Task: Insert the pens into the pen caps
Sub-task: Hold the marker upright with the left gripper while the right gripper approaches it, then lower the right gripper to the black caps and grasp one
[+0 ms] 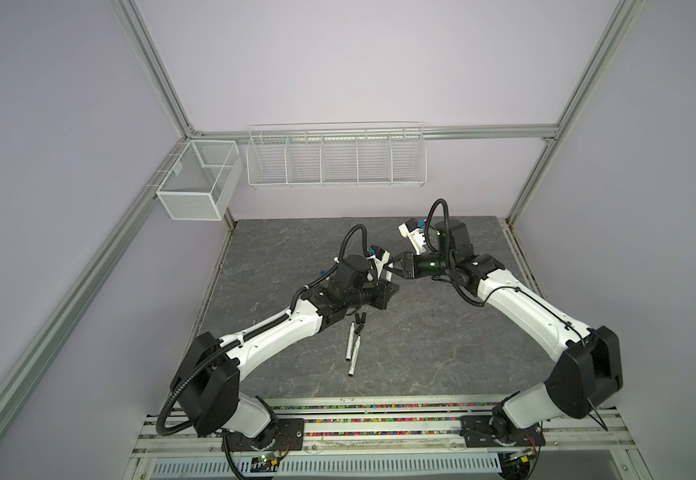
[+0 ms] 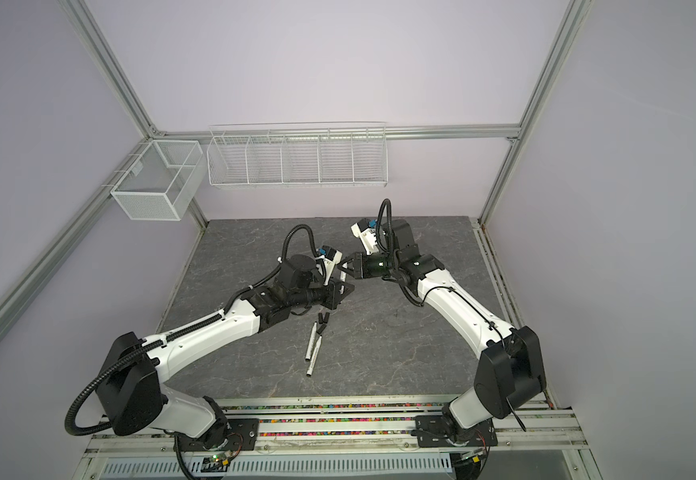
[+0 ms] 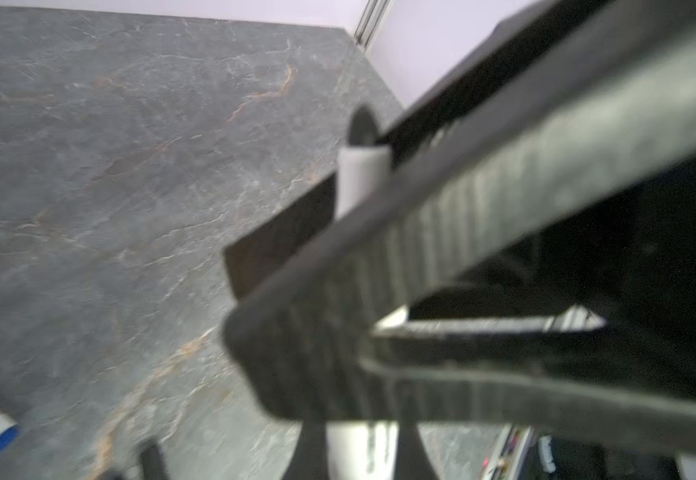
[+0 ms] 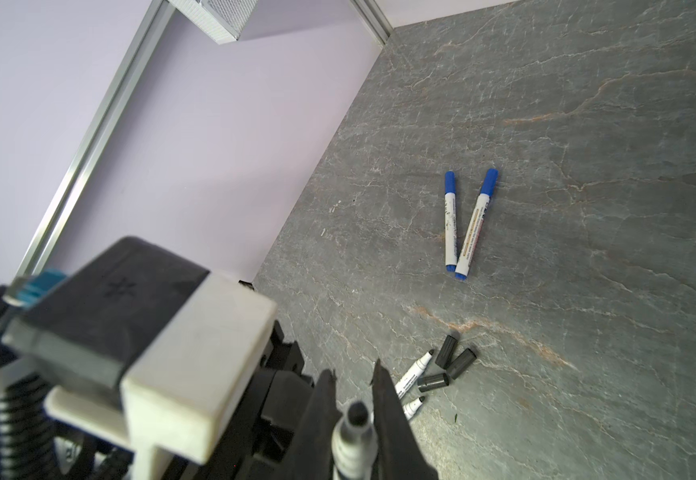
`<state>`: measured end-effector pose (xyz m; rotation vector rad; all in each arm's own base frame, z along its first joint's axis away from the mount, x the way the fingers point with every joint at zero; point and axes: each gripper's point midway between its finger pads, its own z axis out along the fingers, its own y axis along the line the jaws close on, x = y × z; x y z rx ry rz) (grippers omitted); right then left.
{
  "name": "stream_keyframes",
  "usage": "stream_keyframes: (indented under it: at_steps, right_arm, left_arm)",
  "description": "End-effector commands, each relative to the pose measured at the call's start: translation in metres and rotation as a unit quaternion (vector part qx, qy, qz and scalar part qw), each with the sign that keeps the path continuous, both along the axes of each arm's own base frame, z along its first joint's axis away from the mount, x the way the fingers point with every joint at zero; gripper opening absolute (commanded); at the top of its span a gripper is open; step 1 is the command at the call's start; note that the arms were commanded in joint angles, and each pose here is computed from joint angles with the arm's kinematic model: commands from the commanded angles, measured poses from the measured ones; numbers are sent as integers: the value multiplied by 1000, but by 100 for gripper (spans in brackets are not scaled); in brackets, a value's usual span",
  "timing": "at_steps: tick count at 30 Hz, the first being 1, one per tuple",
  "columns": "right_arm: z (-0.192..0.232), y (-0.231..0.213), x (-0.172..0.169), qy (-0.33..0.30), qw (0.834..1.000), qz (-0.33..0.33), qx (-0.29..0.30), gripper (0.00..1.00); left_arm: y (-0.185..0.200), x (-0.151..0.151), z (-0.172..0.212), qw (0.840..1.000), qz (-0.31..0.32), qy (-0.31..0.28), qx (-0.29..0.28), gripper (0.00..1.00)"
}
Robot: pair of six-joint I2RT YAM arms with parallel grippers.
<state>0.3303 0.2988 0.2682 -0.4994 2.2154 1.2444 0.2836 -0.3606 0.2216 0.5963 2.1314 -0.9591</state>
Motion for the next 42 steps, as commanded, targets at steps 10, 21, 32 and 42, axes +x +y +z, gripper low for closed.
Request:
stream_keyframes:
  at_steps: [10, 21, 32, 42]
  right_arm:
    - [-55, -20, -10, 17, 993, -15, -116, 70]
    - [-170, 22, -23, 114, 948, 82, -285, 64]
    - [-232, 42, -13, 145, 904, 99, -391, 60]
    - [-253, 42, -3, 120, 882, 94, -447, 57]
  left_arm:
    - [113, 54, -18, 963, 263, 54, -33, 0]
    - [169, 45, -46, 935, 348, 60, 14, 0]
    - [178, 34, -44, 937, 344, 53, 32, 0]
    - [188, 26, -40, 937, 343, 41, 51, 0]
